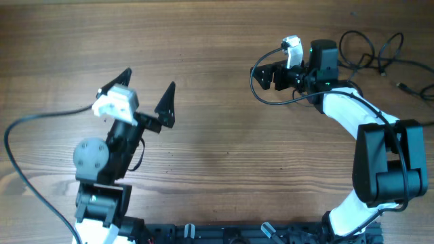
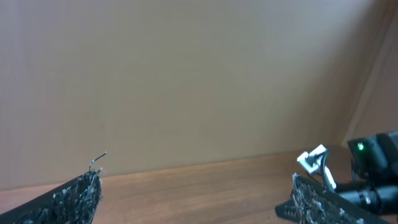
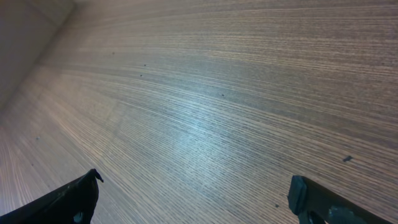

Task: Untangle cables

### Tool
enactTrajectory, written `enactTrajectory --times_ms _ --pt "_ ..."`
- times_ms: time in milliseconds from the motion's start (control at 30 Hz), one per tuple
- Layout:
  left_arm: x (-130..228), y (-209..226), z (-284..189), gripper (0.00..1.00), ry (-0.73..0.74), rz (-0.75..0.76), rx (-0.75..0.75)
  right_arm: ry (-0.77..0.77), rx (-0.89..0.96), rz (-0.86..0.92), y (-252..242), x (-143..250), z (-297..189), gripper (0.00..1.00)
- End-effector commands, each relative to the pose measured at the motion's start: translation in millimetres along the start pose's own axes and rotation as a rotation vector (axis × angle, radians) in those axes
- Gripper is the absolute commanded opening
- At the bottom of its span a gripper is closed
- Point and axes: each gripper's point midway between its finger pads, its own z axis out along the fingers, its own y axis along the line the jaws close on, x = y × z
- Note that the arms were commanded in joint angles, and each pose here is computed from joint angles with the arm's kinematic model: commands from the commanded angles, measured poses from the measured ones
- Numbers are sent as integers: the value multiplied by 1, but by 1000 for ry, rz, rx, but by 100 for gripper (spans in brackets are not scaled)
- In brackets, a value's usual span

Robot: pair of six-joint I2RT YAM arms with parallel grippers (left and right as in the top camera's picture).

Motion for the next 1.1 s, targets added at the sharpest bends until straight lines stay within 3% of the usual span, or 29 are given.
enactTrajectory --times_ms 0,167,433,833,1067 --pt "8 2 -19 100 -31 26 -4 7 -12 9 0 2 4 100" --pt "23 3 -45 100 -80 176 -13 7 -12 9 0 2 4 100" --pt "78 11 -73 99 -120 189 -45 7 -12 9 0 2 4 100" --pt "150 29 -86 100 165 105 -116 7 -12 9 0 2 4 100" --pt "150 31 -87 100 163 49 -130 7 -12 9 0 2 4 100"
